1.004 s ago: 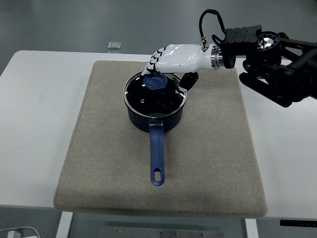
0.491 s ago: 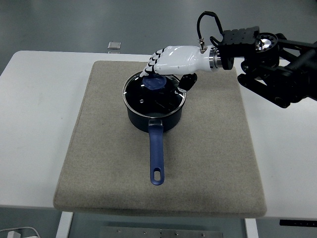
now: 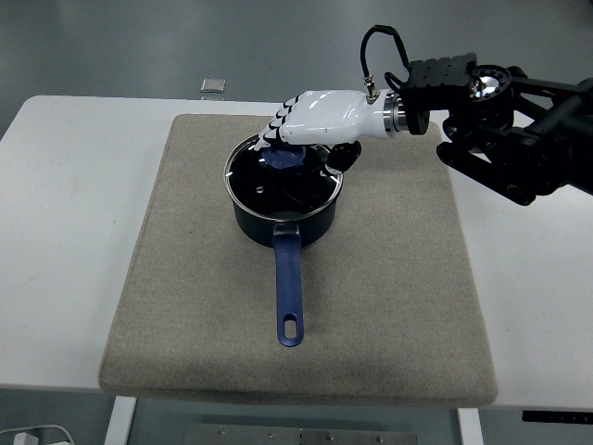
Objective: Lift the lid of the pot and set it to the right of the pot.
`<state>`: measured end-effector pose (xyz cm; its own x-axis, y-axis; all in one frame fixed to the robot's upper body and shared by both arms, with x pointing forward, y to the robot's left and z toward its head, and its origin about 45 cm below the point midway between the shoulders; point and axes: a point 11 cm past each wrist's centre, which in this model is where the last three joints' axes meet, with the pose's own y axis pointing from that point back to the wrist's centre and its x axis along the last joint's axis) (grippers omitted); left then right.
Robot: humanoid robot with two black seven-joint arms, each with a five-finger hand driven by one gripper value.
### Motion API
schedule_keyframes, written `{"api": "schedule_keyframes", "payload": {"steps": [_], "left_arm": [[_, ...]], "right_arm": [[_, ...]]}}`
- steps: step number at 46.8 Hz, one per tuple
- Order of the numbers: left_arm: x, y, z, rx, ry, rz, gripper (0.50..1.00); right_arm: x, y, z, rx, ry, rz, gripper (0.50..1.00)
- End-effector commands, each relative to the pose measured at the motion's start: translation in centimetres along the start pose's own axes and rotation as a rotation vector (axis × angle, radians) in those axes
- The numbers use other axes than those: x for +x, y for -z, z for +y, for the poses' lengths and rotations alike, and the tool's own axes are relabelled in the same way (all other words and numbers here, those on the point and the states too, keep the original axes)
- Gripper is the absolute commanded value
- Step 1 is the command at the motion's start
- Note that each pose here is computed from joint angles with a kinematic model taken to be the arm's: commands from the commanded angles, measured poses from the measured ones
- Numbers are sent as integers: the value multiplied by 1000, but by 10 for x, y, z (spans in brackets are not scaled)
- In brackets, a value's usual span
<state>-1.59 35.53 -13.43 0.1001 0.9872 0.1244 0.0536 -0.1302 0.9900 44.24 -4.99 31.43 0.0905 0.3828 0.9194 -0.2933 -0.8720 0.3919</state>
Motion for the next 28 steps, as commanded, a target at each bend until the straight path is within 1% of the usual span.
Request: {"api": "schedule_keyframes", "payload": {"steps": [1,13,16,17,20,22,23,25,27,28], "left_arm": [[0,0,0,0,0,0,1000],[0,0,0,0,0,0,1000],[0,0,0,0,0,0,1000],[0,0,0,0,1,0,1000],[0,0,0,0,0,0,1000],[0,0,0,0,0,0,1000],[0,0,0,0,0,0,1000],[0,0,0,0,1,0,1000],[0,0,0,0,0,0,1000],[0,0,0,0,0,1,1000]], "right_arm": [[2,1,-1,4,-2,3,846],[1,2,-1,6,2,1,844],[1,2,-1,6,2,-1,836],[0,2,-1,6,3,-4,826],[-2,2,-1,6,3,-8,766],[-2,2,-1,7,4,-9,738],[-2,2,-1,7,4,-9,711],[-2,2,-1,7,3,-12,650],[-3,2,-1,7,3,-13,556],[-3,2,-2,7,2,-14,517]]}}
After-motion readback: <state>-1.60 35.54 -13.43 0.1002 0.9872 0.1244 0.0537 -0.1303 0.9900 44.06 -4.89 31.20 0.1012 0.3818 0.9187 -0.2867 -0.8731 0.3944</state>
